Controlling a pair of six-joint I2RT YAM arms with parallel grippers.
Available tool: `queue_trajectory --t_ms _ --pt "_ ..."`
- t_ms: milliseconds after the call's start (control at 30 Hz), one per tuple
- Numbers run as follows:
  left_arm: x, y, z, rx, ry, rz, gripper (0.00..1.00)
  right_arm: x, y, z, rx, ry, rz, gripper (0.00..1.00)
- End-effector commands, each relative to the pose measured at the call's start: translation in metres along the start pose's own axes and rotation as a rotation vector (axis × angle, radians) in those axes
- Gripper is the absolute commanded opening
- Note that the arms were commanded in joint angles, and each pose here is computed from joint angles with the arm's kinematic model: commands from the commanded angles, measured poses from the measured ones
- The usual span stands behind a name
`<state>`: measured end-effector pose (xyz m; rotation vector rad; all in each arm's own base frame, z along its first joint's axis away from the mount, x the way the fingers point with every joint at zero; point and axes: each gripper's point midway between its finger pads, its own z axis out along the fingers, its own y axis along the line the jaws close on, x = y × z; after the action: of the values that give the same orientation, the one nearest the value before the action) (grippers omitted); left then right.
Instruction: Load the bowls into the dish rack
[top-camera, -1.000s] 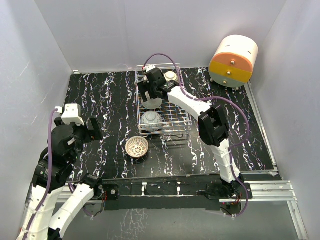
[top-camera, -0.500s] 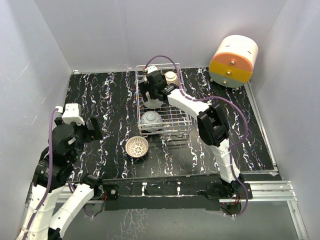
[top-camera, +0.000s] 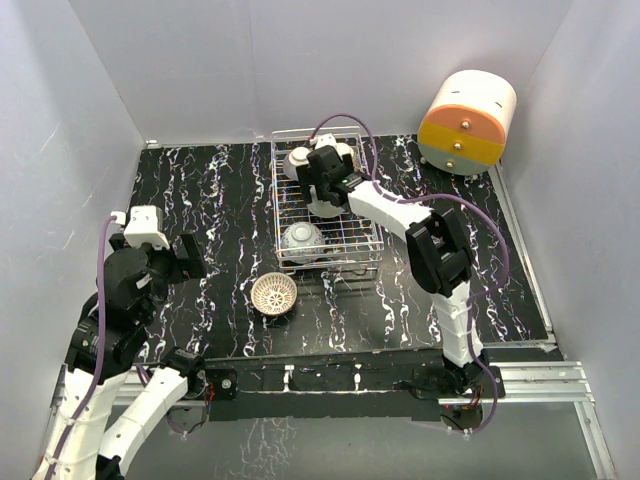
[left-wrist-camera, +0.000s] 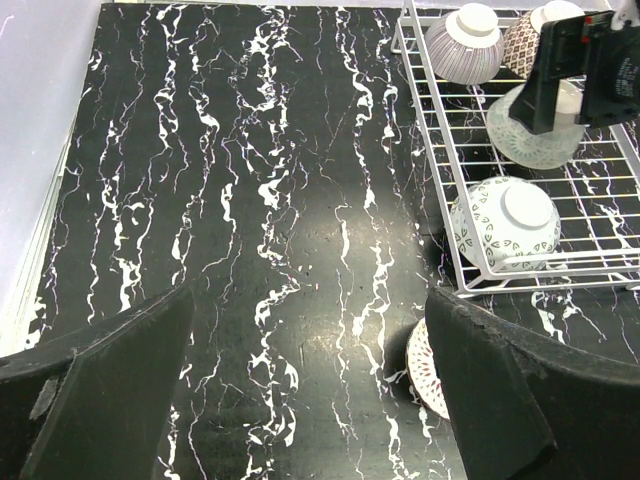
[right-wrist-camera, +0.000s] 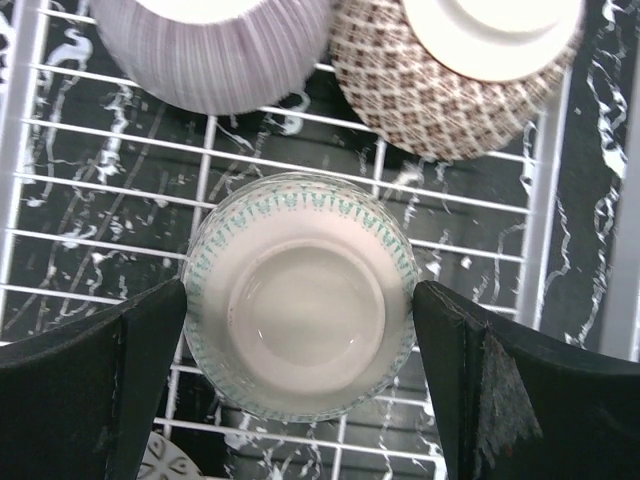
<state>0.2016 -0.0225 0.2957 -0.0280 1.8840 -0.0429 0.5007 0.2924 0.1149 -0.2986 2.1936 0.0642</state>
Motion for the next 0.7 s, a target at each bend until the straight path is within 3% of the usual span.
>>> queue_trajectory --t_ms 0,567,667 --pt "0.001 -0.003 0.004 0.007 0.002 0.004 0.97 -0.018 -0.027 -0.024 0.062 -0.053 0.053 1.00" --pt "0.005 -0.007 0.007 0.026 0.006 -0.011 0.97 0.017 -0.037 -0.082 -0.001 0.031 0.066 1.00" --pt "0.003 -0.008 0.007 0.030 0.002 -0.011 0.97 0.010 -0.031 -0.091 -0.057 -0.006 0.070 1.00"
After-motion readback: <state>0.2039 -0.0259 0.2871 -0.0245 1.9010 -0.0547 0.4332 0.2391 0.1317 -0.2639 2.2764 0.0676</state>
